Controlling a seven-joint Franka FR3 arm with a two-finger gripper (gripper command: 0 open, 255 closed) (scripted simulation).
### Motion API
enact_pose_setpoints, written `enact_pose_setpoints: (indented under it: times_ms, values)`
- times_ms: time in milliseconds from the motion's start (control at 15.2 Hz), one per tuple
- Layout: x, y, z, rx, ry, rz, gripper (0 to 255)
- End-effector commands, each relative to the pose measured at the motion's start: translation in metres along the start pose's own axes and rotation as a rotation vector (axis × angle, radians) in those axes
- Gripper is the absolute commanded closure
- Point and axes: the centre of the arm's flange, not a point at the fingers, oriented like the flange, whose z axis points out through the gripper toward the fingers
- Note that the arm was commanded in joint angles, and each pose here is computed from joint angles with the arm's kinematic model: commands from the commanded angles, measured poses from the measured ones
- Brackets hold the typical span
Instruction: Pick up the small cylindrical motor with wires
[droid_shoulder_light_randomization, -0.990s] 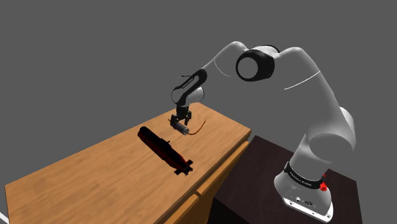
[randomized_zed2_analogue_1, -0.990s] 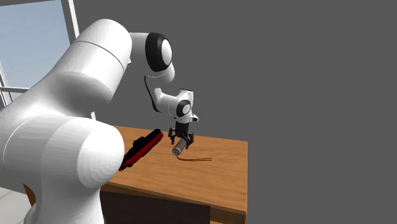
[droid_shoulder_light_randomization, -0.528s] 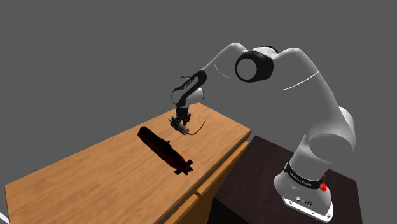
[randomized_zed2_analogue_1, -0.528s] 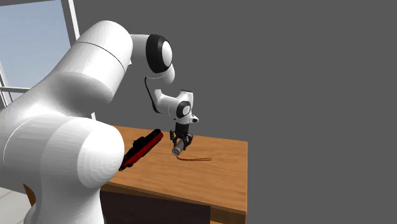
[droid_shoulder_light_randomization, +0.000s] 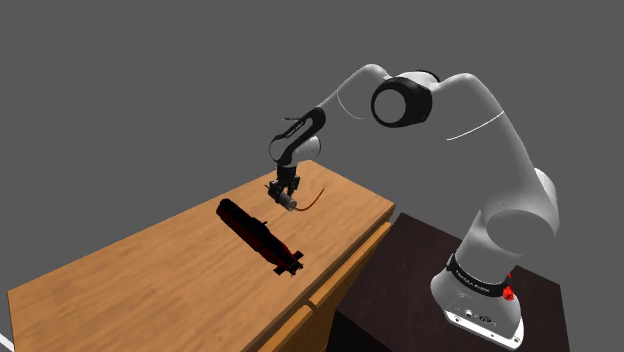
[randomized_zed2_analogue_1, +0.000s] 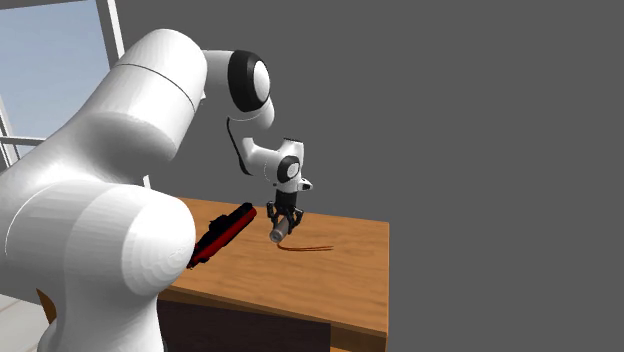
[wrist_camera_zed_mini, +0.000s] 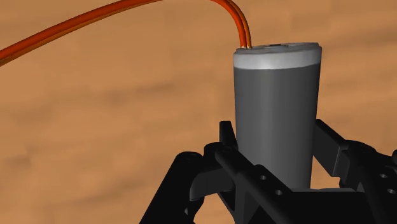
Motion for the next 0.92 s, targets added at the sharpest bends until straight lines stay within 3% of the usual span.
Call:
enact_pose_setpoints:
  times_ms: [0,858]
  values:
    - [0.0,-0.001,-0.01,0.0,0.0,0.0,255]
    - [-0.002,-0.009,-0.069,0.0,0.0,0.0,255]
